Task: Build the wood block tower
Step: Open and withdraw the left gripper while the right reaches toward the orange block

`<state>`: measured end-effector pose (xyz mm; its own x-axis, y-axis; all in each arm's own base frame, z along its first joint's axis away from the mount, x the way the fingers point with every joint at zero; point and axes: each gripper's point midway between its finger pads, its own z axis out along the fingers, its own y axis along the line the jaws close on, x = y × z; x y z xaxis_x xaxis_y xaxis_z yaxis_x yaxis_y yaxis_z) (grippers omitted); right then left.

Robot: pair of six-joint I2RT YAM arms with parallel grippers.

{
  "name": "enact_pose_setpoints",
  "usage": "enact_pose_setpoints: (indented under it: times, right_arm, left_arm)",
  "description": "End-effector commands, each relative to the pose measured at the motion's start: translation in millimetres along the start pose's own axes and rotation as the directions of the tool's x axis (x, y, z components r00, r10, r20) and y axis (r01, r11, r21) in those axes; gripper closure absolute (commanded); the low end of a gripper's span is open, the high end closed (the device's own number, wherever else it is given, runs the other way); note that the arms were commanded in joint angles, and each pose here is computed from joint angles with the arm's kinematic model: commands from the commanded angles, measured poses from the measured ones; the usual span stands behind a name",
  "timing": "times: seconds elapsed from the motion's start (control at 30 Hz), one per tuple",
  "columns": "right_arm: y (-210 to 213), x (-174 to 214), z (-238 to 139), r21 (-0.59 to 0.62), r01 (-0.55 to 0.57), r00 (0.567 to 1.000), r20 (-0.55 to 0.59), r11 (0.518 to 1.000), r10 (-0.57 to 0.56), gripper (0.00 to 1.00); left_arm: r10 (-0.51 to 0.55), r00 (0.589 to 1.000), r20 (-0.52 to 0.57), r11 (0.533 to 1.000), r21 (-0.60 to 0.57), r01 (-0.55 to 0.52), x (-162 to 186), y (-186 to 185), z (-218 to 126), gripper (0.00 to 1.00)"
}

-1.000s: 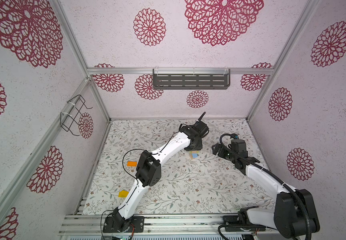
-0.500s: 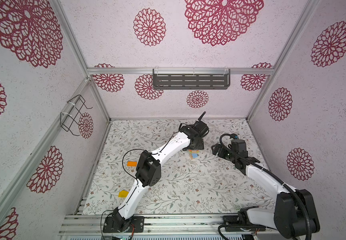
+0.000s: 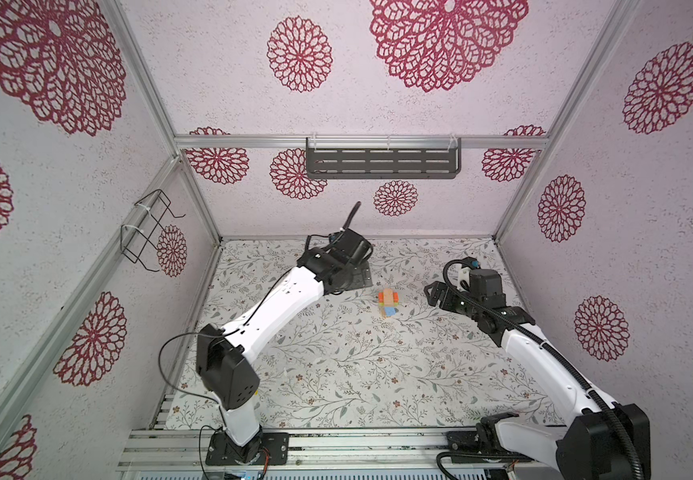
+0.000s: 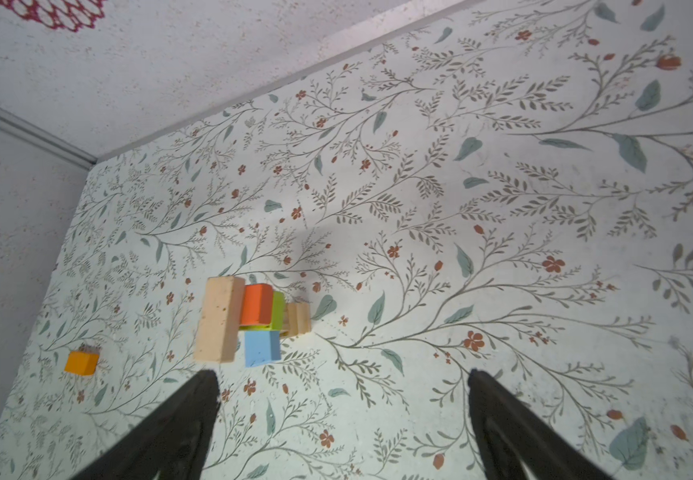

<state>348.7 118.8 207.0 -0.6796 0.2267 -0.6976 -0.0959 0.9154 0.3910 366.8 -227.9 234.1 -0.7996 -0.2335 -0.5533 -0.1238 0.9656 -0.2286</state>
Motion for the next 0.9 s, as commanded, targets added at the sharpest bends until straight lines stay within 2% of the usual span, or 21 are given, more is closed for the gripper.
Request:
enact_pose_setpoints:
  times: [0.0,0.23,0.4,0.5,0.67,0.87]
  right_arm:
    - [27.6,-8.7,-6.8,-0.023,0.12,0.992,-0.025,0.992,-0.121,0.07]
    - [105.1,-6.8,29.5,-0.081,0.291,0.947,-0.119,0.953,-0.299,0.11]
    - [172.4,7.7,68.7,-0.173,0.372,0.91,-0.124,0.912,-0.395,0.12]
    - [216.2,23.6,94.2,-0.24,0.427,0.876,-0.131,0.872,-0.465,0.13]
    - [281.1,59.9,141.7,-0.331,0.54,0.788,-0.122,0.773,-0.603,0.13]
    - [337.0,107.9,178.3,-0.492,0.547,0.737,-0.1,0.677,-0.668,0.14]
  left_arm:
    - [-0.072,0.997,0.041,0.997,-0.016,0.072,1.6,35.3,-2.9,0.03]
    - [-0.192,0.978,0.084,0.981,-0.023,0.195,12.8,118.4,-33.3,0.03]
    - [-0.257,0.96,0.109,0.963,-0.049,0.263,27.1,168.1,-54.4,0.03]
    - [-0.286,0.948,0.142,0.954,-0.055,0.296,32.6,192.1,-71.5,0.03]
    - [-0.326,0.925,0.194,0.938,-0.054,0.341,36.3,222.1,-100.8,0.03]
    - [-0.344,0.912,0.223,0.931,-0.05,0.363,42.3,239.4,-121.0,0.03]
